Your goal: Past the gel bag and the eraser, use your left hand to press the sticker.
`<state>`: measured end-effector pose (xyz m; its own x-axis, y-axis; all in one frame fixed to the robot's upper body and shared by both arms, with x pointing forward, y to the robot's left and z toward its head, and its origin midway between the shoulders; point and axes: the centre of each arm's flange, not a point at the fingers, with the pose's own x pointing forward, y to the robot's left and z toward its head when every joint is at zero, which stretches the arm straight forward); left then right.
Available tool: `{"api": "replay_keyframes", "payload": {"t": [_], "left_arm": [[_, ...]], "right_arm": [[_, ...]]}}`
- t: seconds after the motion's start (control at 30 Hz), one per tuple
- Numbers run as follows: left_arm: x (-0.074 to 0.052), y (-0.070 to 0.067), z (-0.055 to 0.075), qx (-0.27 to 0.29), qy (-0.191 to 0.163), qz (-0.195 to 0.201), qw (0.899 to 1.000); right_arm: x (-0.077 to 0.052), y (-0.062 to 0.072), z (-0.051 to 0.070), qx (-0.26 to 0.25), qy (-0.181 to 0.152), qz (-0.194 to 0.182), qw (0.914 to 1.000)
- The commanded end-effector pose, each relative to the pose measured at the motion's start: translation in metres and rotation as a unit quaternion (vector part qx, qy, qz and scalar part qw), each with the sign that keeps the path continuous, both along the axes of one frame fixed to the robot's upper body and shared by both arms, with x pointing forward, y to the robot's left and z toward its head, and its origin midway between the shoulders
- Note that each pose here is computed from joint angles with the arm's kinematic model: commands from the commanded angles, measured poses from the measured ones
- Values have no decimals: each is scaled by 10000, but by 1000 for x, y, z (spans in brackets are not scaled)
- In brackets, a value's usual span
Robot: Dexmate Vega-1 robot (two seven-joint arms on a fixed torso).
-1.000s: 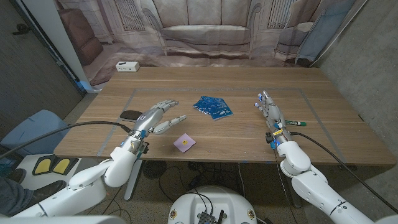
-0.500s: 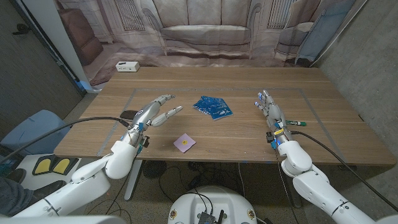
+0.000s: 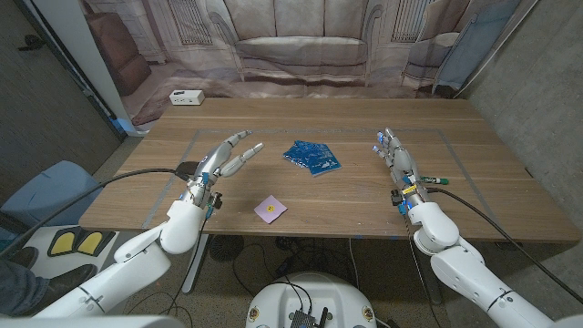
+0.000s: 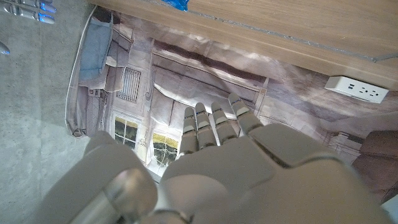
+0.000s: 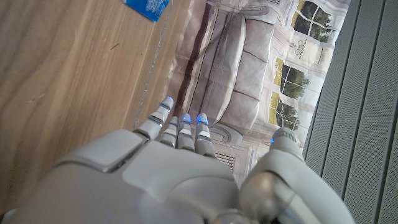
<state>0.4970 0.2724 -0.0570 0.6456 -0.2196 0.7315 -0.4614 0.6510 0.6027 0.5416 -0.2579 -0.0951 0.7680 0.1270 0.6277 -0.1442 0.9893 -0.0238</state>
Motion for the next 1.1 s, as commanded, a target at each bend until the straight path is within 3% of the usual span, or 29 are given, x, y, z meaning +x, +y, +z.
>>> {"api": "replay_keyframes", "payload": {"t": [0.03, 0.37, 0.57, 0.87, 1.1], "left_arm": [[17, 2, 10, -657, 202, -311, 9971], [31, 2, 14, -946, 513, -522, 9928], [44, 4, 14, -1209, 770, -873, 9858], [66, 7, 8, -1775, 1219, -1570, 9638], [72, 14, 6, -2067, 1199, -1906, 9521]], "right_arm": [[5, -12, 8, -2, 5, -16, 10000], [12, -17, 12, 25, 59, 16, 10000], [17, -21, 13, 20, 86, 22, 10000], [23, -24, 25, -108, 52, 25, 9999], [27, -22, 25, -51, 82, 32, 9999]]}}
